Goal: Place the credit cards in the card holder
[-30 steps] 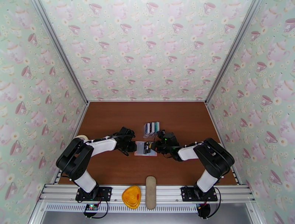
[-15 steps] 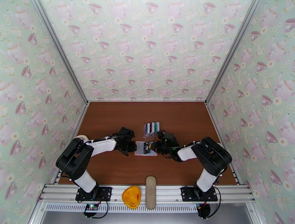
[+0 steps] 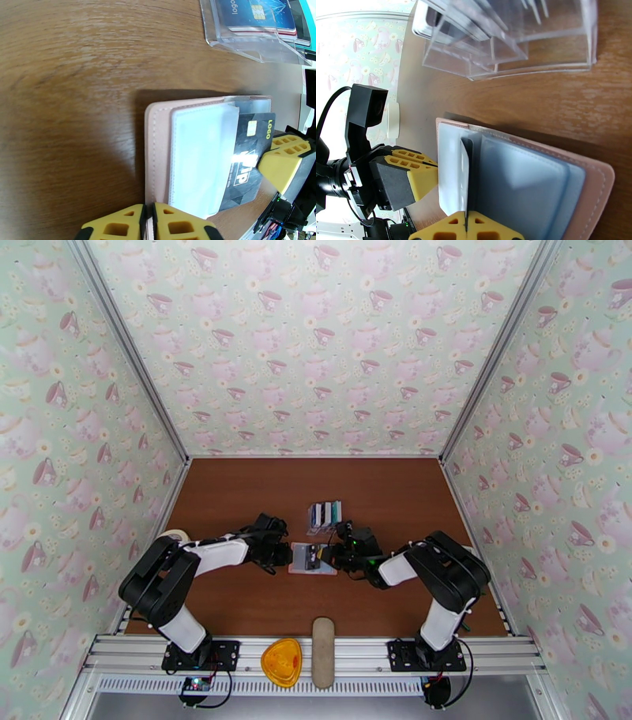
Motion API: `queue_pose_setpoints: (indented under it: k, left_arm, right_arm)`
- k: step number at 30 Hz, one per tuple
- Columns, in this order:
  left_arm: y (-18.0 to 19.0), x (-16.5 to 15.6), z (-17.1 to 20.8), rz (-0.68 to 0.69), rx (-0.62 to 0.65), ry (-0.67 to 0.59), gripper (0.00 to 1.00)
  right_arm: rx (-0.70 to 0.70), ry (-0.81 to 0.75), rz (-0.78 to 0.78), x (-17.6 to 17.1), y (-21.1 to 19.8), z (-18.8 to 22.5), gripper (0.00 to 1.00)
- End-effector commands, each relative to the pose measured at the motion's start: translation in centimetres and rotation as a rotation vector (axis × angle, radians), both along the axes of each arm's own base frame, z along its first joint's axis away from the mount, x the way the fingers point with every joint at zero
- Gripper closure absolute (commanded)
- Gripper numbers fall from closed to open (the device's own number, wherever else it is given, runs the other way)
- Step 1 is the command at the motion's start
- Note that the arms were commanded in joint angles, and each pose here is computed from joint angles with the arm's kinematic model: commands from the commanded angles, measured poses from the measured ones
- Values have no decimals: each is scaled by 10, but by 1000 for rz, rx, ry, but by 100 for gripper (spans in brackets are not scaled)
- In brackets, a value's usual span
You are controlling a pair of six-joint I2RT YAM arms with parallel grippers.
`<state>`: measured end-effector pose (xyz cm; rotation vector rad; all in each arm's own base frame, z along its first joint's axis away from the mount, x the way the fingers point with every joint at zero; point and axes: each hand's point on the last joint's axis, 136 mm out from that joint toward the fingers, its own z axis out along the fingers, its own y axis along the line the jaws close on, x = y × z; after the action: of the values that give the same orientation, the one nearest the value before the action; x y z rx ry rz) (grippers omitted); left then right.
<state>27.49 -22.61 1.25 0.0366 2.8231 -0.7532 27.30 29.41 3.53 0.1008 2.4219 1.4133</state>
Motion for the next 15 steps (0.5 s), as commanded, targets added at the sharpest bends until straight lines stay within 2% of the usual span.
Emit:
queue_pose_setpoints:
  k: [1,5,12,15]
  left_arm:
    - [21,-38,-42,-1,106,152,84]
    - [22,-39,-43,0,109,152,84]
    - [21,-39,-43,2,104,153,85]
    - [20,-39,-43,2,98,152,85]
  right_arm:
    - [-26,44,-13,-7,-1,-15,98]
    - [-44,52,-18,-8,-3,-16,93]
    - [-183,32,-12,-7,-10,-6,66]
    - [-247,32,-4,-8,-13,-3,59]
